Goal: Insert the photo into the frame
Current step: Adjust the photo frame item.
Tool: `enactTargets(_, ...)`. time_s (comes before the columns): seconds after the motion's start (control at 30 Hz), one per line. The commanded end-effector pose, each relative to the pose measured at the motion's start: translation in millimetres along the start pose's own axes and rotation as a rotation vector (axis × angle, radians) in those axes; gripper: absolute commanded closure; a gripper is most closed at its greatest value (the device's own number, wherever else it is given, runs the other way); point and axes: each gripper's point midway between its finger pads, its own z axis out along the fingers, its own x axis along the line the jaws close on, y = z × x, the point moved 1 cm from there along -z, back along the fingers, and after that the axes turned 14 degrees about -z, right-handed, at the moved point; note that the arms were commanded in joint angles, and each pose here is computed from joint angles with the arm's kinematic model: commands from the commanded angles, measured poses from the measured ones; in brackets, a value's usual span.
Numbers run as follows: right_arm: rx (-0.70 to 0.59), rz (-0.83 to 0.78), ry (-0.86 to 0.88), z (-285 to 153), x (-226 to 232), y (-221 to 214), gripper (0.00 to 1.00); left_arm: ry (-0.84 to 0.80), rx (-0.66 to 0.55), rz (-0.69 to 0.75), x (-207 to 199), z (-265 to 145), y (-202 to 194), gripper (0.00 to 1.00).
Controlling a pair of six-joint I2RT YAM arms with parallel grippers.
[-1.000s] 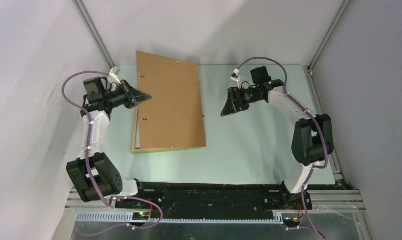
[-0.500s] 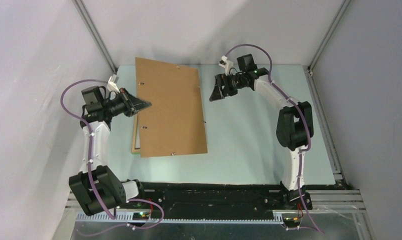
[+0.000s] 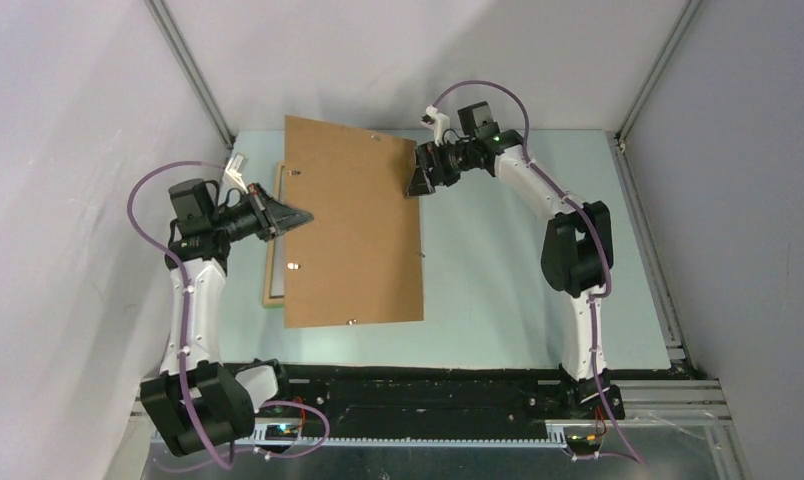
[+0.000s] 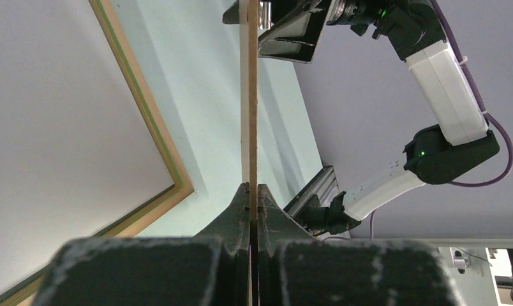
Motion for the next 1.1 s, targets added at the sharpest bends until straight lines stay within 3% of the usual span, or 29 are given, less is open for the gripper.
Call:
enactTargets(0.0,-0.035,-0.079,0.010,-1,8,21,0.07,-0.082,0.030,0.089,-25,-4,-9,1.00)
enactTargets(1.07,0.080,-0.220,0.081,9,77,-27,0.07,-0.027,-0.008,0.090,-21,7,14,1.00)
